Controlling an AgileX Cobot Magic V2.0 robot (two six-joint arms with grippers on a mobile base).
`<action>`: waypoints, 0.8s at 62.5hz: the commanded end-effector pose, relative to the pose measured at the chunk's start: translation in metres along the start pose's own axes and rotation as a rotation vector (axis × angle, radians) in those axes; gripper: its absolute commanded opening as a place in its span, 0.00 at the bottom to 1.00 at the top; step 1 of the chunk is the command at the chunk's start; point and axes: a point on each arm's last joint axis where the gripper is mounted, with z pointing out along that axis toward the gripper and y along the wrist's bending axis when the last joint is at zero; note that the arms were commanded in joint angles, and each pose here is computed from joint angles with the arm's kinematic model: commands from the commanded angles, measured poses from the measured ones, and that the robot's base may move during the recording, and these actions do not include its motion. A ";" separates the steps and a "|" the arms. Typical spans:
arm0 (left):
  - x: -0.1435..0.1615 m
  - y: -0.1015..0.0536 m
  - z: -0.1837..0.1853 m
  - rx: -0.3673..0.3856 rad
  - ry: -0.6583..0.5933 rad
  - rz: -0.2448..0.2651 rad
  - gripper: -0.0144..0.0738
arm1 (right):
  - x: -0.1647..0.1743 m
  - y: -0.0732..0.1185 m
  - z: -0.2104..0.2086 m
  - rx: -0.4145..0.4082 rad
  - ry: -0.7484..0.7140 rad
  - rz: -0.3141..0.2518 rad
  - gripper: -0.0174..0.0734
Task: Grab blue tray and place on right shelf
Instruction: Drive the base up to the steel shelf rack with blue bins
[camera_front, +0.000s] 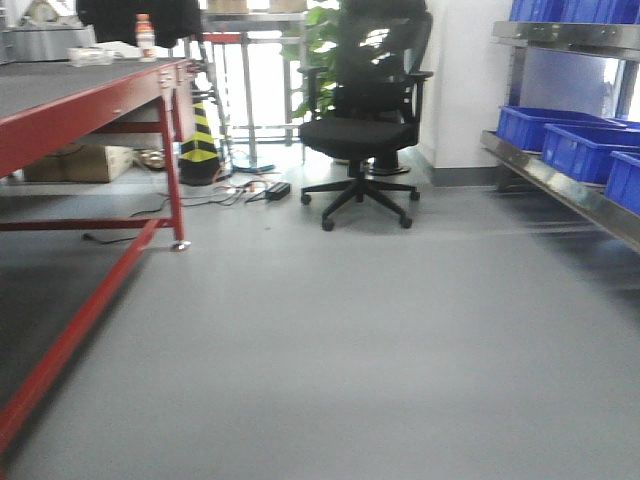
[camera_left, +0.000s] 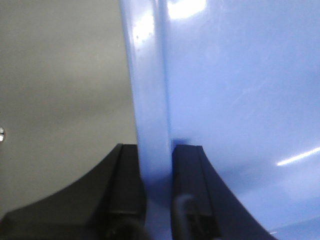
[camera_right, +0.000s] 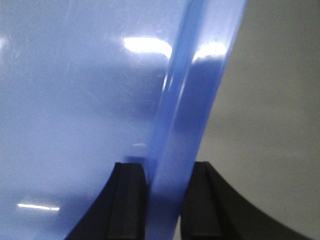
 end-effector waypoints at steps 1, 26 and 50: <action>0.008 -0.014 -0.018 0.113 0.037 0.022 0.11 | -0.013 0.009 -0.015 -0.107 -0.147 -0.003 0.26; 0.008 -0.016 -0.019 0.129 0.040 0.018 0.11 | -0.013 0.009 -0.015 -0.107 -0.146 -0.003 0.26; 0.008 -0.016 -0.019 0.129 0.040 0.018 0.11 | -0.013 0.009 -0.015 -0.107 -0.146 -0.003 0.26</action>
